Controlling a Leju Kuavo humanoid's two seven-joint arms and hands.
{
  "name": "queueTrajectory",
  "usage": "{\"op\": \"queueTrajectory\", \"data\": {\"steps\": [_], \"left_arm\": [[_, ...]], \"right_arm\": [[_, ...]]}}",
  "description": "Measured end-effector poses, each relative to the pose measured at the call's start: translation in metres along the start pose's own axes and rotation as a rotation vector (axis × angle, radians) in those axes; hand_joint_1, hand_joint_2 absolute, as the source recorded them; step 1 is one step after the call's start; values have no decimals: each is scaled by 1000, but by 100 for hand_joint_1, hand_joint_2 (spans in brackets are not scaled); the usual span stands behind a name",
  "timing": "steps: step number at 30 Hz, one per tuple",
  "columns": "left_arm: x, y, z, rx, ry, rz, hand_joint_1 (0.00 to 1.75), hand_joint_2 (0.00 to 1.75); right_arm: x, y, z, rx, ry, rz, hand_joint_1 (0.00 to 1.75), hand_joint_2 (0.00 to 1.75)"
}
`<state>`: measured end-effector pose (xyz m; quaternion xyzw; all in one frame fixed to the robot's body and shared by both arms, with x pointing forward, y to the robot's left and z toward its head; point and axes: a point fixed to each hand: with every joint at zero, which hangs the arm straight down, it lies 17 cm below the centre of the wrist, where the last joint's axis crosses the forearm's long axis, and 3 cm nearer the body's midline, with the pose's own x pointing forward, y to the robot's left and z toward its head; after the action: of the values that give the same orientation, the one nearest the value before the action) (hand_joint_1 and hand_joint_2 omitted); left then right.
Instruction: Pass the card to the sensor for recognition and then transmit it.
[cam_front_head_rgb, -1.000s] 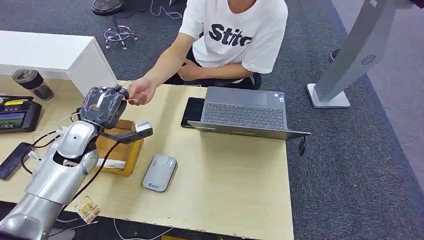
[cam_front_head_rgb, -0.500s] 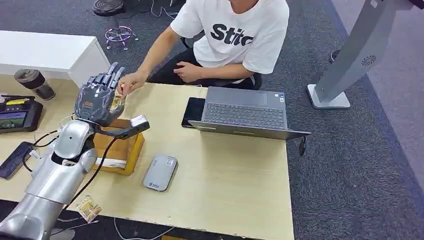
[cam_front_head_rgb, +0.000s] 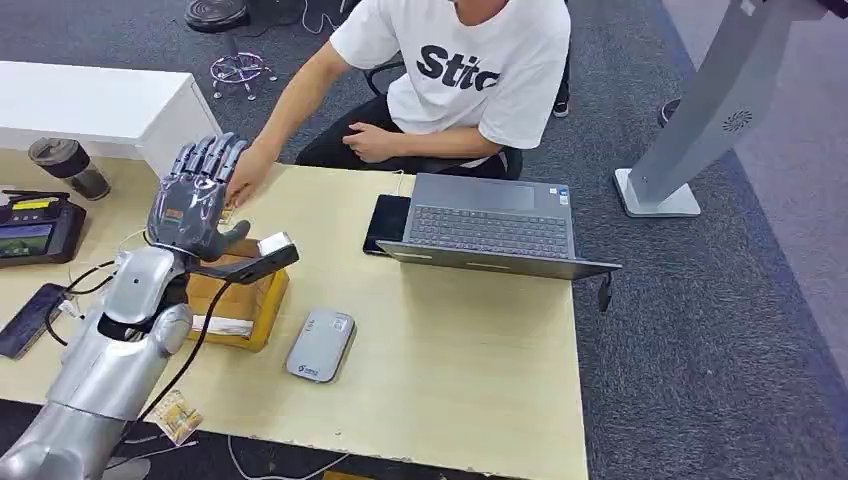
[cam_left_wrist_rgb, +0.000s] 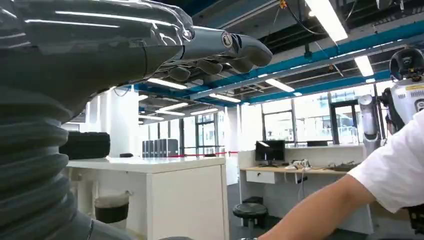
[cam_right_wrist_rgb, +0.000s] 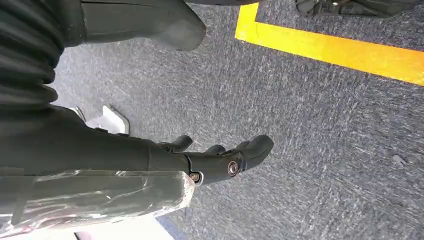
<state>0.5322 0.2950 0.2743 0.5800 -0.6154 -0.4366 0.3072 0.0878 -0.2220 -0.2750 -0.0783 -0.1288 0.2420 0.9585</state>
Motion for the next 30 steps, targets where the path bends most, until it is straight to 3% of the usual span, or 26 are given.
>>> {"op": "queueTrajectory", "data": {"steps": [23,30], "left_arm": [[10,13,5,21,-16,21,0,175],[21,13,23,-2,-27,75,0,175]], "right_arm": [[0,0,0,0,1,-4,0,175],[-1,0,0,-1,7,-28,0,175]]}}
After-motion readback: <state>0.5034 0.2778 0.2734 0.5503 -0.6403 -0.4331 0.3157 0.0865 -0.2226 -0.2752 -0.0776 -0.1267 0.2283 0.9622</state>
